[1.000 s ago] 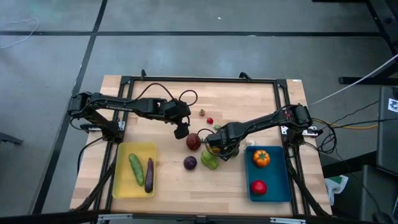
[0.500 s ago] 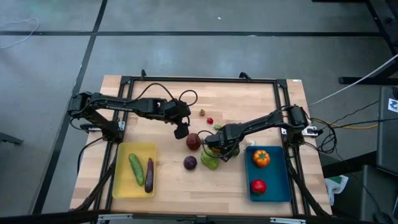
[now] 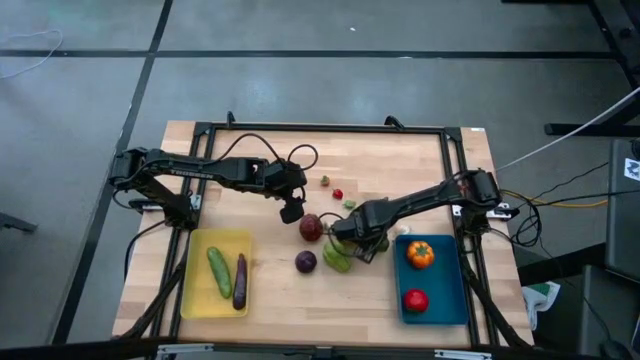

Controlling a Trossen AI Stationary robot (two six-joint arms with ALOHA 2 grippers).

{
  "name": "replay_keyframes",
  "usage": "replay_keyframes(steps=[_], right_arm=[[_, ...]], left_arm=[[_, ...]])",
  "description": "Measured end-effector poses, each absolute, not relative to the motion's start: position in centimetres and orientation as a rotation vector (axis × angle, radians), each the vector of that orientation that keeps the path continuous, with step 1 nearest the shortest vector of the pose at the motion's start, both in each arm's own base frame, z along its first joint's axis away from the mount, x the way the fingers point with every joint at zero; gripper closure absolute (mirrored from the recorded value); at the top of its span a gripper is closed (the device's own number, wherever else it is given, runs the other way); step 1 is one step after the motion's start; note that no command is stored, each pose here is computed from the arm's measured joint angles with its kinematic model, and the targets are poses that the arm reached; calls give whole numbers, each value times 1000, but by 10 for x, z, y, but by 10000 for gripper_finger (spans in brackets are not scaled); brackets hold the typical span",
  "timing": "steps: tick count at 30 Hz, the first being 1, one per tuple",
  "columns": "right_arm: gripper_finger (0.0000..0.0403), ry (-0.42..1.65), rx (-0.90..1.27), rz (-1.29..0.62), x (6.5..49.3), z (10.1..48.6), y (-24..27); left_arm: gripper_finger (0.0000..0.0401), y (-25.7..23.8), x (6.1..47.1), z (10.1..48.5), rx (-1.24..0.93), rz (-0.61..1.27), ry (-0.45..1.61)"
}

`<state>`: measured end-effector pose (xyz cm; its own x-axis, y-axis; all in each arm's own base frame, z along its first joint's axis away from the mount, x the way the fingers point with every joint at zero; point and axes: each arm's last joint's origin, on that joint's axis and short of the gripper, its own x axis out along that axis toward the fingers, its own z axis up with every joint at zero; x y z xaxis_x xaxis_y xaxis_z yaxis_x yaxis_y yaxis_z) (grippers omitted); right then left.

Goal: Sort produce into baskets
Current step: Put the green lemon into the blue bin

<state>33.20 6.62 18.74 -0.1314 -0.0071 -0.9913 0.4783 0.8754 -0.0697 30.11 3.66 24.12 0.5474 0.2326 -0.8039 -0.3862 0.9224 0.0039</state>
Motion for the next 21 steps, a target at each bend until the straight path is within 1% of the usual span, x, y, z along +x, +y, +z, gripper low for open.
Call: replay_keyframes(steps=[5, 10, 15, 21], right_arm=[[172, 1645, 324, -372, 324, 219, 87], [171, 1633, 244, -282, 307, 246, 121], [170, 1631, 158, -236, 284, 250, 159], [170, 1660, 111, -259, 255, 239, 194]], left_arm=[[136, 37, 302, 242, -182, 369, 914], [136, 37, 303, 243, -186, 367, 894], [136, 37, 305, 244, -188, 365, 867], [136, 36, 305, 244, -195, 368, 867]])
